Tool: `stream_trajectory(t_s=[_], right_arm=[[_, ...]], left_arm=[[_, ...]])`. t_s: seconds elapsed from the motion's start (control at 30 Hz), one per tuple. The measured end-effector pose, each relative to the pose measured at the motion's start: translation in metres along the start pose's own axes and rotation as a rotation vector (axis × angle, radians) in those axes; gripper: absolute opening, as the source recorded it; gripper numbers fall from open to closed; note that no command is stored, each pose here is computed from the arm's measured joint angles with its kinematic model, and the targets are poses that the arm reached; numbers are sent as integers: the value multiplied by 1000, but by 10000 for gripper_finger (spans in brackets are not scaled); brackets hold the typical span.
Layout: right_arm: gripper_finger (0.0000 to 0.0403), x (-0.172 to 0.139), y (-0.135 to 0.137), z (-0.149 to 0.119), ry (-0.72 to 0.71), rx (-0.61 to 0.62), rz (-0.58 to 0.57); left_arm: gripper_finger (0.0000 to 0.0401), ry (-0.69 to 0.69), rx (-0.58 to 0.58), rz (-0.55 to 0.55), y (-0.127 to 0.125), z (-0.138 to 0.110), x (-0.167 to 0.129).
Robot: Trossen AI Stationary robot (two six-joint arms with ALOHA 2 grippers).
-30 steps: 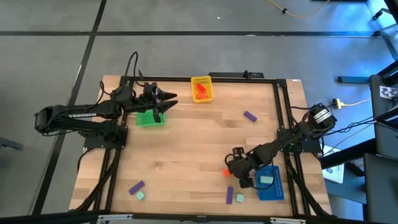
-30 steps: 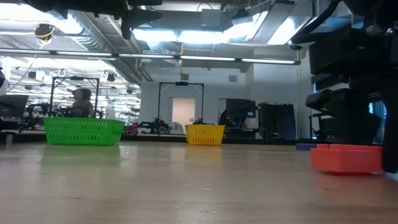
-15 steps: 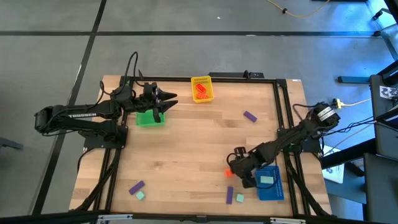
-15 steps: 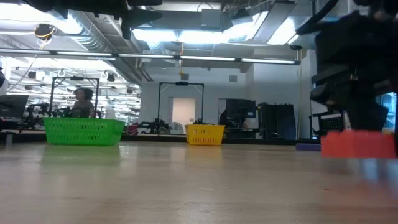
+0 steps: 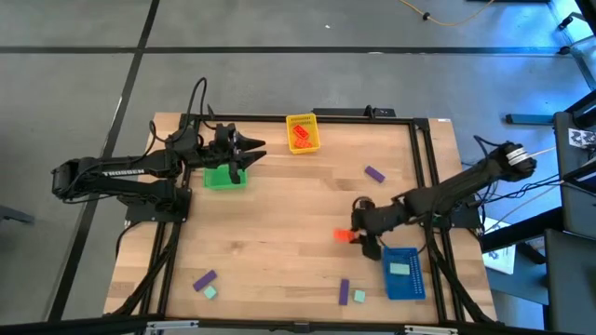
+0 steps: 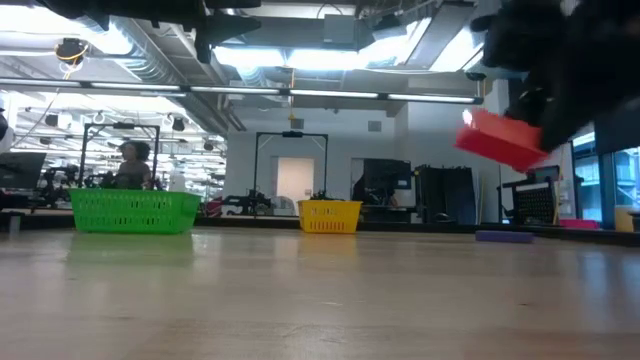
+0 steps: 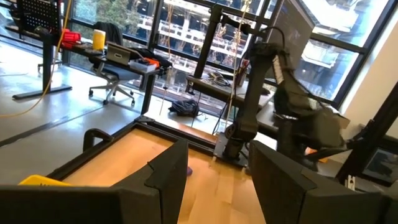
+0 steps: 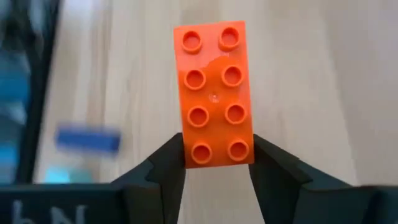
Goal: Sort & place blocks by color
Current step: Put the orange game piece into the yellow bin
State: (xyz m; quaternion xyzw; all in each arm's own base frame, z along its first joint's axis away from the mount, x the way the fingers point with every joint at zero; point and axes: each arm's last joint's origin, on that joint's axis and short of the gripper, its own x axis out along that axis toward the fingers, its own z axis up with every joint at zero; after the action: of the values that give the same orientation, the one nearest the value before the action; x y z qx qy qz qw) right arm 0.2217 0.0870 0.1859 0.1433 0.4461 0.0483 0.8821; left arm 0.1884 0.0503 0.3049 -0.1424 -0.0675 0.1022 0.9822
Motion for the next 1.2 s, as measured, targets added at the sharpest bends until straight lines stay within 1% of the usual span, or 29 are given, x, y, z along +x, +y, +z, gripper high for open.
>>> stream_trajectory(t_s=[0.1,0.2,0.27,0.37,0.5,0.67,0.8,0.97,1.2], right_arm=[[161,0,-11,3,-172,123,32],[152,-1,-21,13,-341,194,36],[147,-5,-27,25,-455,216,19],[149,-13,-36,41,-623,223,0],[162,-23,-49,57,-779,220,-9],[152,-31,-61,66,-870,218,-36],[150,-31,-64,67,-865,216,-28],[163,-31,-64,67,-862,217,-21],[151,-31,-64,67,-861,217,-21]], left_arm=[[163,0,0,0,0,0,0],[163,0,0,0,0,0,0],[163,0,0,-1,0,0,0],[163,0,0,-1,0,0,0],[163,0,0,-1,0,0,0],[163,0,0,-1,0,0,0],[163,0,0,-1,0,0,0],[163,0,0,-1,0,0,0],[163,-5,1,15,0,0,0]])
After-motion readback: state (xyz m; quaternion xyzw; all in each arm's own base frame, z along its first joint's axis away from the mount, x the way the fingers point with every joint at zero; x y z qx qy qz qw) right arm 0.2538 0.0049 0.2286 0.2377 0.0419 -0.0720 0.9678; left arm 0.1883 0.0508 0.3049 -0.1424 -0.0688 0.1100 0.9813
